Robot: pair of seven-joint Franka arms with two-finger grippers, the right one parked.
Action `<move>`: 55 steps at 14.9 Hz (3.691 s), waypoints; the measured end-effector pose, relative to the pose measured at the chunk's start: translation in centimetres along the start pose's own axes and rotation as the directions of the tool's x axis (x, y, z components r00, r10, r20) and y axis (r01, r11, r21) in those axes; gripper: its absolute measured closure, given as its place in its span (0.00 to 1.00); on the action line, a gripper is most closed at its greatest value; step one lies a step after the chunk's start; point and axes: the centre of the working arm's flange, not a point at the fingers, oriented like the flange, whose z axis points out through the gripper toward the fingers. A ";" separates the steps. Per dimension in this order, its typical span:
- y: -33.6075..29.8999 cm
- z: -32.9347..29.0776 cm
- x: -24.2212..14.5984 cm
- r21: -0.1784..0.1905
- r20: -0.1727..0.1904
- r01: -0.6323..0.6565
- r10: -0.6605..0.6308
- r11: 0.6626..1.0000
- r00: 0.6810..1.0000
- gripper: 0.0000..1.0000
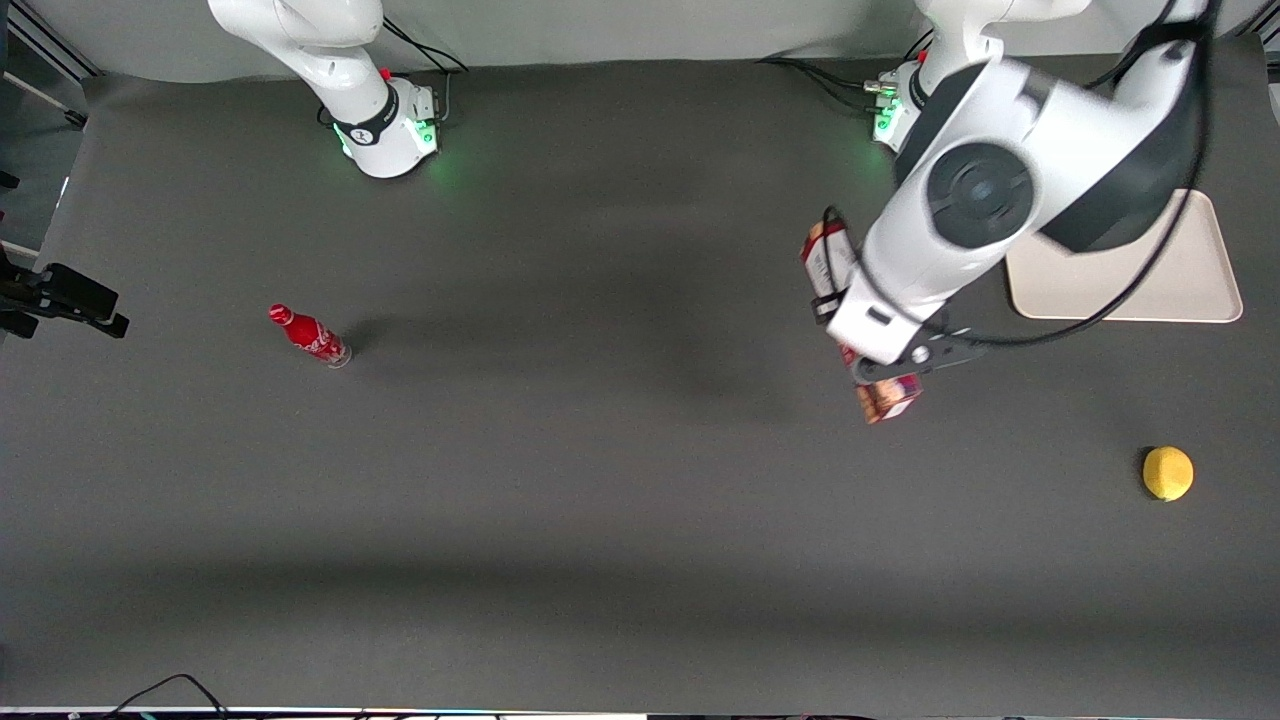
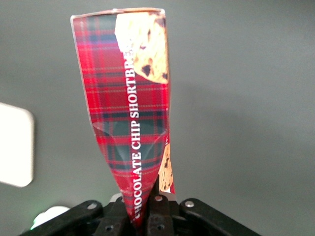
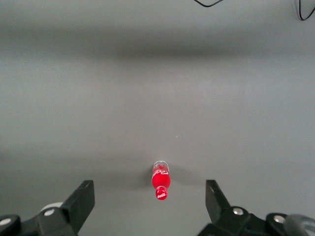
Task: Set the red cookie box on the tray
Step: 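Lift the box upright with the left gripper and carry it toward the tray, then lower the held box onto the white tray with the left gripper, then open the left gripper to release the box on the tray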
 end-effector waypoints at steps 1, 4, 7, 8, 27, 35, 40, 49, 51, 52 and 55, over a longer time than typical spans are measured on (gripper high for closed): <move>-1.6 -2.8 -0.2 0.005 0.006 0.014 -0.014 1.000 1.000 0.92; -7.6 -8.8 -0.3 0.032 0.046 -0.009 0.007 0.999 0.999 0.92; -16.2 -12.7 0.1 0.051 0.105 -0.081 0.075 0.995 0.992 0.92; -19.5 -13.7 0.2 0.047 0.114 -0.108 0.102 0.993 0.988 0.92; -68.7 15.5 2.1 0.069 0.094 -0.377 0.370 0.924 0.924 0.92; -71.5 28.1 -2.1 0.115 0.029 -0.429 0.429 0.896 0.903 0.92; -72.3 34.9 -1.7 0.056 -0.045 -0.437 0.440 0.898 0.897 0.92; -72.7 38.0 -1.5 0.047 -0.026 -0.420 0.421 0.906 0.907 0.63; -72.8 37.6 -1.2 0.053 -0.031 -0.424 0.425 0.904 0.904 0.41; -72.8 37.4 -1.0 0.054 -0.038 -0.419 0.421 0.907 0.906 0.32; -72.7 37.4 -0.9 0.038 -0.064 -0.395 0.397 0.918 0.916 0.01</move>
